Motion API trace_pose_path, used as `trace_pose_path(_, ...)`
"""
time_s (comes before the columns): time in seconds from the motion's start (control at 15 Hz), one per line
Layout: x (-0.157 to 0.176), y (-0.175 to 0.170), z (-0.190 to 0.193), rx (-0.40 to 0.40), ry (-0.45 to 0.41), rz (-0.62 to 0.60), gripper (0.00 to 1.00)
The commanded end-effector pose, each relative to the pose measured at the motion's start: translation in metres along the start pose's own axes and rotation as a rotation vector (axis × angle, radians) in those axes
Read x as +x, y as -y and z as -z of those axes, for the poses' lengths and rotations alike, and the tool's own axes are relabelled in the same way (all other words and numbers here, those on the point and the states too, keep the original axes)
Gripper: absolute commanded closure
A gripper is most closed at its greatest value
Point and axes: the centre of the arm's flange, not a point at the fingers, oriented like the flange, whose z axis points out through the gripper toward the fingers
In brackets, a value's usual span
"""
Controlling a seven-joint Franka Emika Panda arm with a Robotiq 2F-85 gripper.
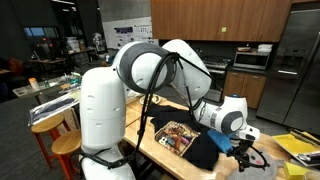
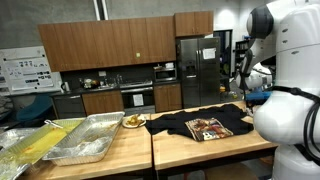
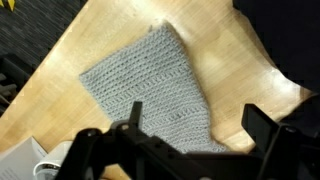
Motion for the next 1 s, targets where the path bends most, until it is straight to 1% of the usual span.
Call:
trace_pose_path(0.0,-0.001,0.004,0.003,-0.013,-0.063,-0.027,0.0)
trace_pose_path(0.27,0.013,0.019,0.006,-0.009,-0.171,-0.061,0.0)
trace_pose_path(0.4,0.02,0.029,0.005,0.025,-0.192,-0.053,0.0)
trace_pose_path(0.6,0.03,0.041,0.003,0.04,-0.239,-0.047,0.0)
trace_pose_path(0.73,0.04,0.044,0.002,0.053,-0.269,-0.061,0.0)
trace_pose_path(0.93,0.054,0.049,0.0,0.088,-0.289,-0.1,0.0)
